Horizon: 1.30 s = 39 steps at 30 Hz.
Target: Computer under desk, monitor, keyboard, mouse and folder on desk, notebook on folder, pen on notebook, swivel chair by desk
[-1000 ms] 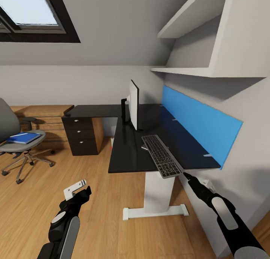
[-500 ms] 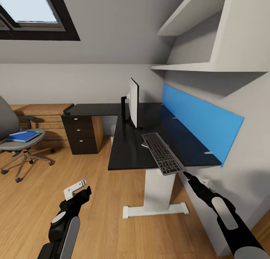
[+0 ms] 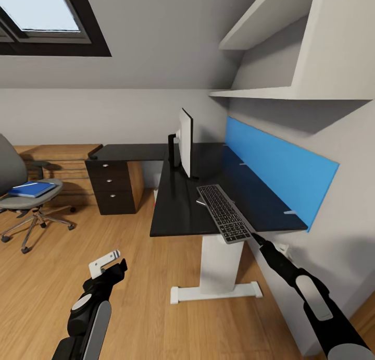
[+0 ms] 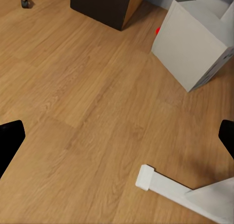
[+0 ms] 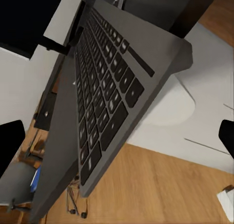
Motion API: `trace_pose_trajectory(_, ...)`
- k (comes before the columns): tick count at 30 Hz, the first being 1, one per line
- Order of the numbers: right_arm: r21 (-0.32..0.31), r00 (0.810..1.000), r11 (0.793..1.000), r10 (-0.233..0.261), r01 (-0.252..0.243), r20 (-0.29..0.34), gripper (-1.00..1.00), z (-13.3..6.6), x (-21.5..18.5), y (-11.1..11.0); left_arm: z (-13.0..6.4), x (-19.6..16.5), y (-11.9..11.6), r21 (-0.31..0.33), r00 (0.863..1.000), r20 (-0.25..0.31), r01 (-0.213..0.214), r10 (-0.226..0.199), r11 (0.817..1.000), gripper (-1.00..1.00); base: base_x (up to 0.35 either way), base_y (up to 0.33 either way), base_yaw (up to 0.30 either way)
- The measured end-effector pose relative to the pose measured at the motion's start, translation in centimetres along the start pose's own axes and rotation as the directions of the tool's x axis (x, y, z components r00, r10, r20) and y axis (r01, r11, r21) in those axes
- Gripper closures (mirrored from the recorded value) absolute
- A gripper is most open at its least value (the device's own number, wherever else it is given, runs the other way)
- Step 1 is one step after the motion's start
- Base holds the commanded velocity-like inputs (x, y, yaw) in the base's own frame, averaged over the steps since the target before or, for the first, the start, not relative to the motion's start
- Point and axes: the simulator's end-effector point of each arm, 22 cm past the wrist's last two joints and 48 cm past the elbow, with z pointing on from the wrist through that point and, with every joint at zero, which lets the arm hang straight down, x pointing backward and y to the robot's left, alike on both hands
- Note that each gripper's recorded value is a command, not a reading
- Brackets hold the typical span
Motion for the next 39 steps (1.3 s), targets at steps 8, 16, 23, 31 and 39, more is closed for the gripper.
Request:
trace_pose_trajectory(8, -0.01, 0.996, 0.997, 0.071, -0.072, -0.055, -1.0, -0.2, 1.3, -0.8, 0.0, 0.4, -0.5, 0.011, 1.0, 0.002, -0.007, 0.007, 1.0, -1.0, 0.0, 0.0, 0.0)
trace_pose_trajectory(16, -0.028, 0.987, 0.99, 0.135, -0.138, -0.089, -1.0, -0.4, 2.2, -1.9, 0.6, 1.7, -0.3, 0.014, 1.0, 0.003, -0.008, 0.008, 1.0, -1.0, 0.0, 0.0, 0.0)
trace_pose_trajectory(23, -0.029, 0.986, 0.99, 0.138, -0.142, -0.092, -1.0, -0.4, 2.2, -1.9, 0.6, 1.8, -0.3, 0.015, 1.0, 0.001, -0.01, 0.01, 1.0, -1.0, 0.0, 0.0, 0.0)
trace_pose_trajectory(31, -0.03, 0.985, 0.989, 0.14, -0.143, -0.097, -1.0, -0.5, 2.3, -1.8, 0.9, 2.4, 0.0, 0.011, 1.0, -0.011, -0.022, 0.022, 1.0, -1.0, 0.125, 0.0, 0.0)
trace_pose_trajectory(39, -0.028, 0.985, 0.989, 0.139, -0.143, -0.098, -1.0, -0.4, 2.4, -1.9, 0.9, 2.6, 0.0, 0.011, 1.0, -0.016, -0.024, 0.025, 1.0, -1.0, 0.073, 0.0, 0.0)
